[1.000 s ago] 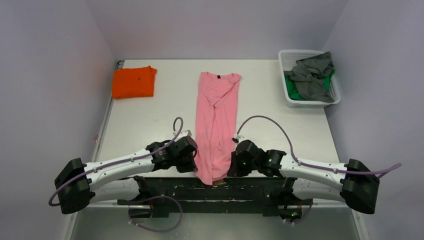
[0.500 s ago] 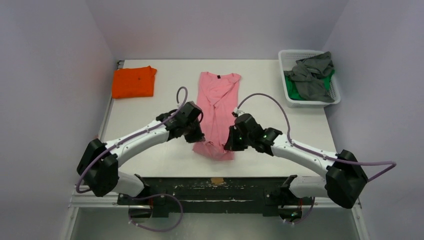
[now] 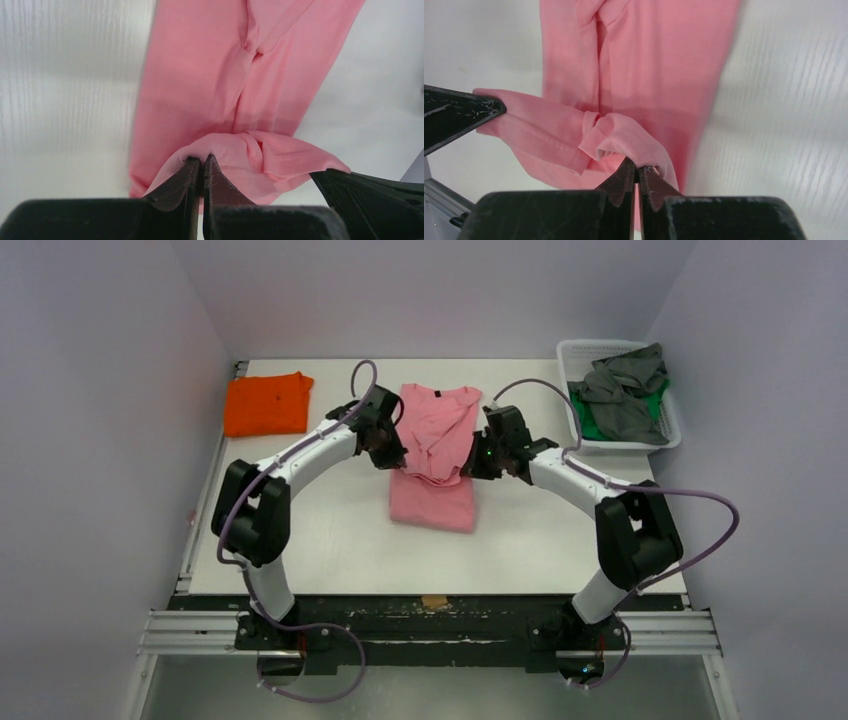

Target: Fold and stack the t-shirts

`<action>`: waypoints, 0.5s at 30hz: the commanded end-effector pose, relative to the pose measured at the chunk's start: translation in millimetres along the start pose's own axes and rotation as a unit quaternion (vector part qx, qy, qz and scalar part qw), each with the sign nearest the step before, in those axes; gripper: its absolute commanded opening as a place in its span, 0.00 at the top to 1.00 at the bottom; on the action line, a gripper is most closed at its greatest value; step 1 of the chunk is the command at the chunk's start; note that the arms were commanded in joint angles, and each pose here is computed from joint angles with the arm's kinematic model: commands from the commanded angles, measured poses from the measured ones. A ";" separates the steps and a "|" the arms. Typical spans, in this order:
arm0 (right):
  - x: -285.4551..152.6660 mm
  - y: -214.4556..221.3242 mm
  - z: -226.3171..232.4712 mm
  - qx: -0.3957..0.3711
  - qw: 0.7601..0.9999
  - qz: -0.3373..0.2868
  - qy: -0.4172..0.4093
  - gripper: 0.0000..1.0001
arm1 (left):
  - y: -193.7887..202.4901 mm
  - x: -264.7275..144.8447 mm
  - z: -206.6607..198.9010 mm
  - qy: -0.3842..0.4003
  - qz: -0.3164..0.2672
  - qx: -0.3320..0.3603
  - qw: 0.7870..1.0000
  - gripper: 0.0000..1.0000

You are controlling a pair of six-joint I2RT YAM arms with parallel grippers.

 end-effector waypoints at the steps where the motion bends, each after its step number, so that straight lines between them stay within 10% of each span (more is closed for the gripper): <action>1: 7.6 -40.4 4.9 -0.018 0.998 -0.038 -0.041 1.00 | -23.2 6.8 -16.1 0.018 0.003 0.019 1.000 1.00; 10: 46.4 -66.3 -20.9 0.007 0.998 -0.033 -0.051 1.00 | -53.0 41.7 -22.9 0.003 0.011 0.024 1.000 0.93; 13: 60.6 -78.3 -31.3 0.027 0.998 -0.032 -0.042 0.95 | -68.2 46.1 -34.3 0.021 0.015 0.034 0.999 0.74; 15: 62.5 -89.8 -36.8 0.035 0.998 -0.042 -0.032 0.75 | -74.4 45.0 -42.8 0.035 0.028 0.053 0.998 0.46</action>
Point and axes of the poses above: each gripper's point midway between its finger pads, its own x axis out along the fingers, its own z axis along the line the jaws close on, y = z × x, the point moved 5 cm from there along -x, back along the fingers, and after that the axes turned 10 degrees about -x, right-handed, at the moved point
